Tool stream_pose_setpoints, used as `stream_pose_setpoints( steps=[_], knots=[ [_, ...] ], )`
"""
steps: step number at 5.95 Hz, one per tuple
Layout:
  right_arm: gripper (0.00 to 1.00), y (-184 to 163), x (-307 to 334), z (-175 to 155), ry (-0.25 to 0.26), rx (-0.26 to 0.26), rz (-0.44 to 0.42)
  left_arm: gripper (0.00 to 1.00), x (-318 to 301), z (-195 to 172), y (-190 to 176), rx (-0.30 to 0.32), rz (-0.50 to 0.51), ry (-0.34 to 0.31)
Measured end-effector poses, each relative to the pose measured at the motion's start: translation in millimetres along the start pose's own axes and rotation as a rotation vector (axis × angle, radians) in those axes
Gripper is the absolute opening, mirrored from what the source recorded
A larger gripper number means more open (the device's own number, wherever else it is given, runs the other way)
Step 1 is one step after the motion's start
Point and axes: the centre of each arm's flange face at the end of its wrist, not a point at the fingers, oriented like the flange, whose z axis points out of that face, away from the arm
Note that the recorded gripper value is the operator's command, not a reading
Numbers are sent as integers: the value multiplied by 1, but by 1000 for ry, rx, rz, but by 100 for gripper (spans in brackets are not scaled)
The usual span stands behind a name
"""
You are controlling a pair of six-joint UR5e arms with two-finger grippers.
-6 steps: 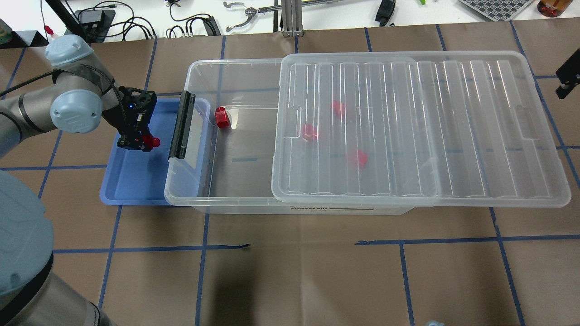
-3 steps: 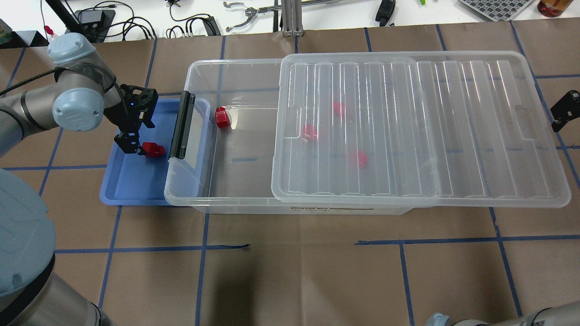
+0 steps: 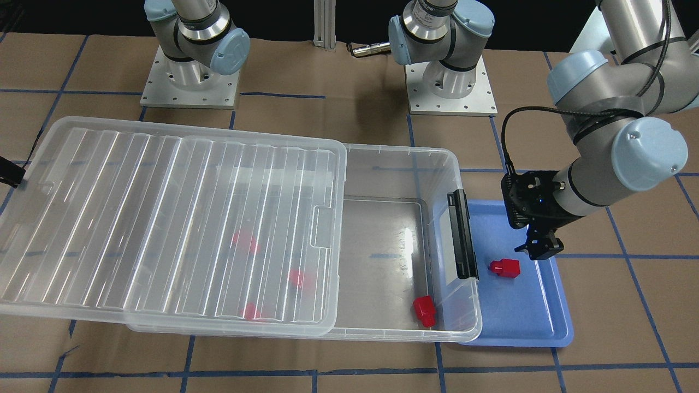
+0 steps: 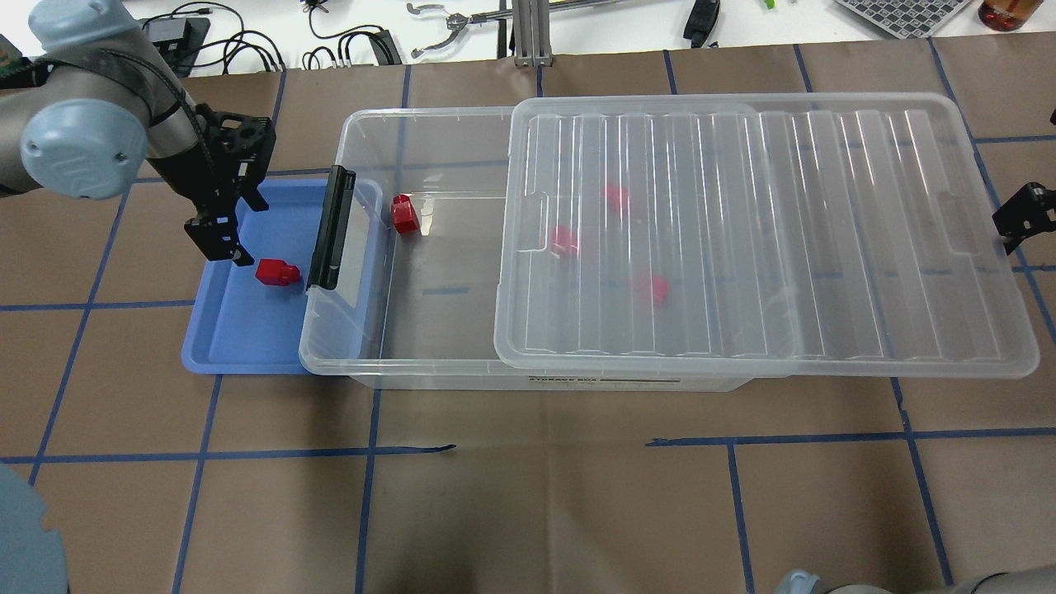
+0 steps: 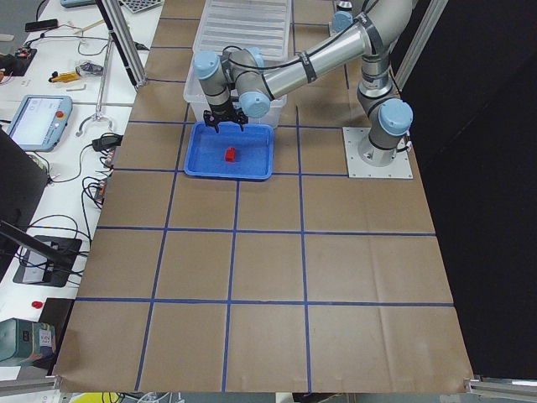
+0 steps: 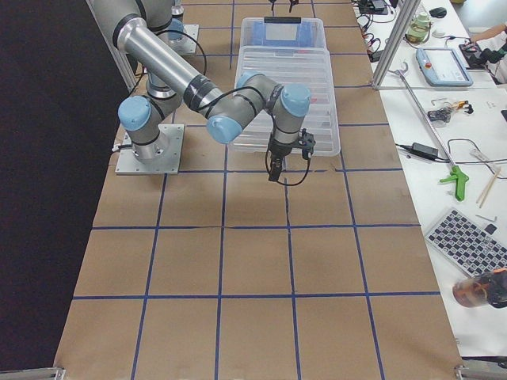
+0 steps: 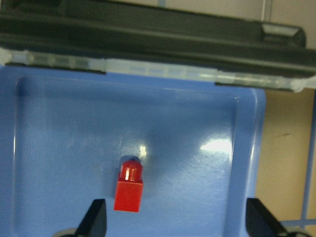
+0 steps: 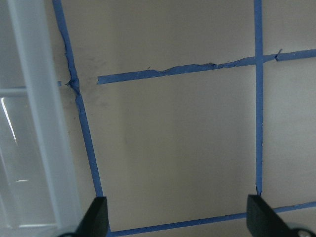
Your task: Place red block in blue tray from box
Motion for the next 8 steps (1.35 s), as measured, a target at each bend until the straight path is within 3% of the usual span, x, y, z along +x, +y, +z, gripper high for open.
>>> stream_pose_setpoints(
  steps=[3, 5, 8],
  knots=[
    [100, 18, -19, 0, -25, 6, -12, 98, 71, -83, -40, -1, -217, 64],
    [100, 22, -32, 2, -50, 13, -25, 98, 87, -103, -52, -1, -418, 106],
    [100, 32, -67, 1, -53, 18, -55, 98, 107, -114, -122, -10, -836, 41]
  ],
)
